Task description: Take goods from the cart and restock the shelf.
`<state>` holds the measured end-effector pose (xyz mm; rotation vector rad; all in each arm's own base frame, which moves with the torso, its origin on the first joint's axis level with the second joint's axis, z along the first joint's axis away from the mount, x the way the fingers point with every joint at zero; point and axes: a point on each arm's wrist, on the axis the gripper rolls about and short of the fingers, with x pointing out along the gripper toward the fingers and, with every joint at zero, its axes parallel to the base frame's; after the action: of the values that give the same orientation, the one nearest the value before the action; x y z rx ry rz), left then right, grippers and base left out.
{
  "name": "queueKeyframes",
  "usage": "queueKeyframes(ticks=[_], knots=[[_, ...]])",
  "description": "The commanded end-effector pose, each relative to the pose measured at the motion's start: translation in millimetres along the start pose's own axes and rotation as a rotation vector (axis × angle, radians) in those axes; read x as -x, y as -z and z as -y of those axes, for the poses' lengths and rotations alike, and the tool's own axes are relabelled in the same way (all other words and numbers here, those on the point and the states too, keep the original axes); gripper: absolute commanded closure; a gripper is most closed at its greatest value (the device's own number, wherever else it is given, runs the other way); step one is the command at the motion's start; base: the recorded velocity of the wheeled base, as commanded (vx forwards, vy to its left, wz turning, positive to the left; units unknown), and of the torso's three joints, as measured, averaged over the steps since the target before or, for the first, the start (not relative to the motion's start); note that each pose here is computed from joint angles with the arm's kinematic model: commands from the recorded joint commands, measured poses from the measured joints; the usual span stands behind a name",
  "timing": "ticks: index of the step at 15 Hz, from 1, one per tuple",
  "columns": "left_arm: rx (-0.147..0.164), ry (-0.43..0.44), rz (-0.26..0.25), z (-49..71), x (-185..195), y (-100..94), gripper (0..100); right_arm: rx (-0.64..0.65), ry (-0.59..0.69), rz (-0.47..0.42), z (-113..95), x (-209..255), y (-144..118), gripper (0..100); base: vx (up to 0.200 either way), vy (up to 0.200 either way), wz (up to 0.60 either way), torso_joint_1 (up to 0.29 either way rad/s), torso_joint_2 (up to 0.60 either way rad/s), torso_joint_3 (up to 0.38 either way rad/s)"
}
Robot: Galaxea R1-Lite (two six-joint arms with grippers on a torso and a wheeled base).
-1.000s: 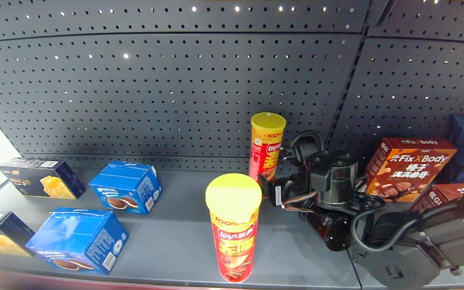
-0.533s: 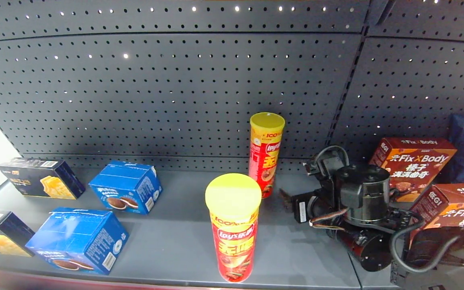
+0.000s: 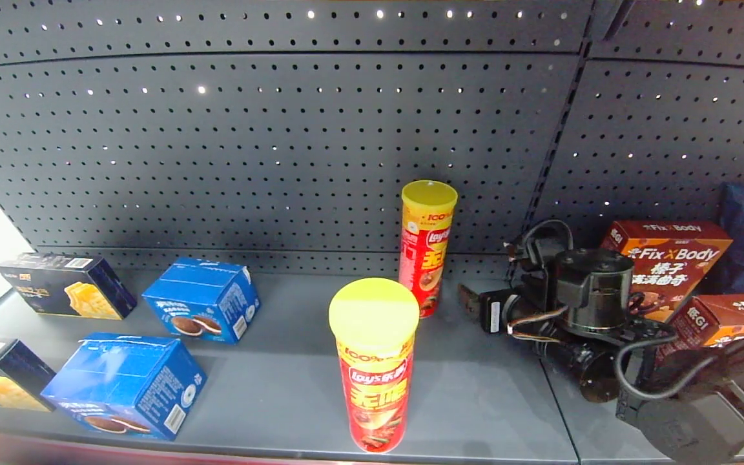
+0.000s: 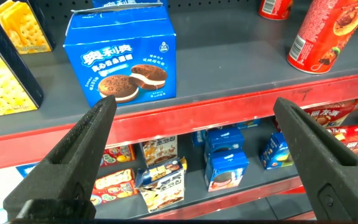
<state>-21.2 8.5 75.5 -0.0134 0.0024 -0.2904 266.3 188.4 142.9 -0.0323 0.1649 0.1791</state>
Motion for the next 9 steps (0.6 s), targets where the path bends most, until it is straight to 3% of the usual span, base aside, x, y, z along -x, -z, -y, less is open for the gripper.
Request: queueKeyframes(ticks=[1, 9], knots=[[0.0, 0.0, 0.0, 0.0, 0.0, 0.0, 0, 0.005, 0.003, -0.012, -2.7, -11.2, 6.3, 0, 0.0, 0.0, 0.0, 0.0, 0.0, 0.0], [0.0, 0.0, 0.0, 0.0, 0.0, 0.0, 0, -0.015, -0.022, 0.025, -10.9, -31.0, 1.0, 0, 0.0, 0.0, 0.0, 0.0, 0.0, 0.0]])
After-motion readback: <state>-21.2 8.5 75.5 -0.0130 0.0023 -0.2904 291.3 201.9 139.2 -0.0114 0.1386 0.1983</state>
